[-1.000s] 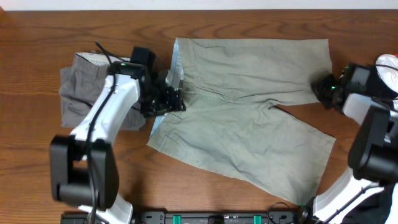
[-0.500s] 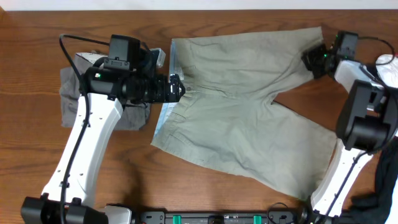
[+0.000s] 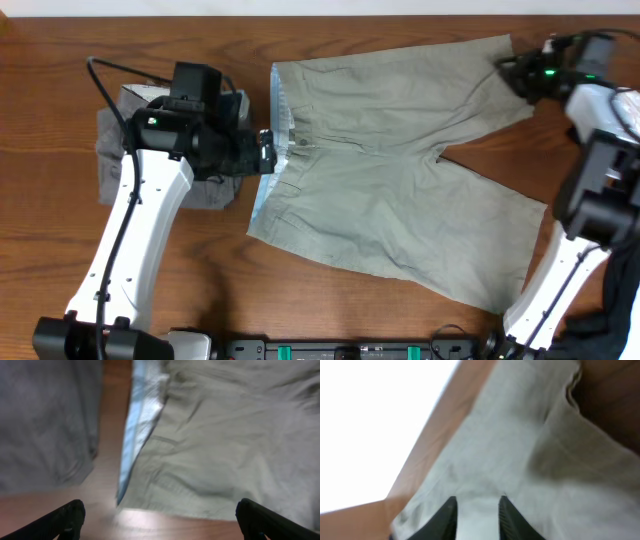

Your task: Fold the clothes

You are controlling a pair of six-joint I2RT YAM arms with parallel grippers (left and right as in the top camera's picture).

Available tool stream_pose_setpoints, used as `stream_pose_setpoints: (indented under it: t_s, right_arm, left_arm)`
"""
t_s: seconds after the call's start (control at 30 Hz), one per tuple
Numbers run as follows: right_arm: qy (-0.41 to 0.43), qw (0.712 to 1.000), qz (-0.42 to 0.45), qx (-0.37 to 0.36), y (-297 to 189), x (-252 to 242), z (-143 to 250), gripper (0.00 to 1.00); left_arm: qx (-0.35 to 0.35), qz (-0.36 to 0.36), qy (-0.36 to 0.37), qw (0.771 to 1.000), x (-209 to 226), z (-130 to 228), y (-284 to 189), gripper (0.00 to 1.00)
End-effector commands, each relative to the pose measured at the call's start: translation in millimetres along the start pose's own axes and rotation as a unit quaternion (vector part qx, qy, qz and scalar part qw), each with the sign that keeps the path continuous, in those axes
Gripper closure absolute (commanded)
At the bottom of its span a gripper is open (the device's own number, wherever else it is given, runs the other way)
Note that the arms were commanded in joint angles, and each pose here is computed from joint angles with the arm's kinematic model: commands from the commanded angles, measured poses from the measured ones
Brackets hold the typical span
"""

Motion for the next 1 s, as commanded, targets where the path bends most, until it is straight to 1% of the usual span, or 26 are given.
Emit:
stream_pose_setpoints:
  t_s: [0.0, 0.13, 0.23, 0.3, 0.4, 0.53, 0.6, 0.67, 0.8, 0.9, 0.97]
  right_arm:
    - [-0.122, 0.989, -0.068, -0.053, -85.7, 63.8, -38.1, 0.69]
    - [-0.159, 0.983, -0.036, -0.088, -157.4, 95.4, -43.7, 0.65]
    - [-0.151, 0.984, 0.005, -0.098, -199.3, 111.8, -34.2, 0.63]
    - [-0.133, 0.985, 0.054, -0.093, -223.1, 118.3, -18.8, 0.62]
    - [-0.121, 0.982, 0.132, -0.063, -245.0, 120.7, 11.3, 0.60]
    - [-0.073, 0.969, 0.235, 0.024, -266.3, 111.5, 65.5, 0.58]
    - [-0.059, 0.966, 0.245, 0.062, -268.6, 110.9, 84.5, 0.57]
    - [-0.058, 0.964, 0.244, 0.089, -269.1, 111.0, 95.4, 0.58]
    - [-0.055, 0.961, 0.243, 0.121, -270.8, 110.5, 108.8, 0.57]
    - [-0.053, 0.958, 0.240, 0.150, -269.8, 111.7, 120.7, 0.58]
    - [-0.057, 0.954, 0.237, 0.173, -267.0, 112.5, 129.7, 0.57]
  left_arm:
    - [0.021, -0.033, -0.006, 0.999, 15.5, 8.3, 8.7, 0.02]
    - [0.070, -0.056, -0.017, 0.996, 32.2, 29.2, 34.2, 0.02]
    - [0.101, -0.070, -0.025, 0.992, 44.9, 43.9, 55.7, 0.02]
    - [0.121, -0.080, -0.030, 0.989, 53.4, 53.2, 70.7, 0.02]
    - [0.129, -0.104, -0.030, 0.986, 67.3, 59.0, 91.6, 0.02]
    - [0.148, -0.118, -0.034, 0.981, 77.4, 63.6, 116.6, 0.01]
    - [0.168, -0.122, -0.039, 0.977, 80.2, 68.0, 125.3, 0.07]
    - [0.194, -0.115, -0.047, 0.973, 80.2, 73.9, 134.9, 0.14]
    - [0.228, -0.112, -0.058, 0.965, 83.1, 81.5, 151.6, 0.28]
    - [0.241, -0.115, -0.062, 0.962, 85.7, 84.8, 158.9, 0.44]
    - [0.244, -0.116, -0.062, 0.961, 86.3, 85.5, 159.6, 0.60]
Point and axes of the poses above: each gripper's point midway between its finger pads, its own y axis out along the fingers, its own x axis along the line the jaws close on, z = x × y, the point moved 4 cm from there along -y, back along the fingers, and after that the axes turned 15 degrees about -y, right-handed, at the moved point
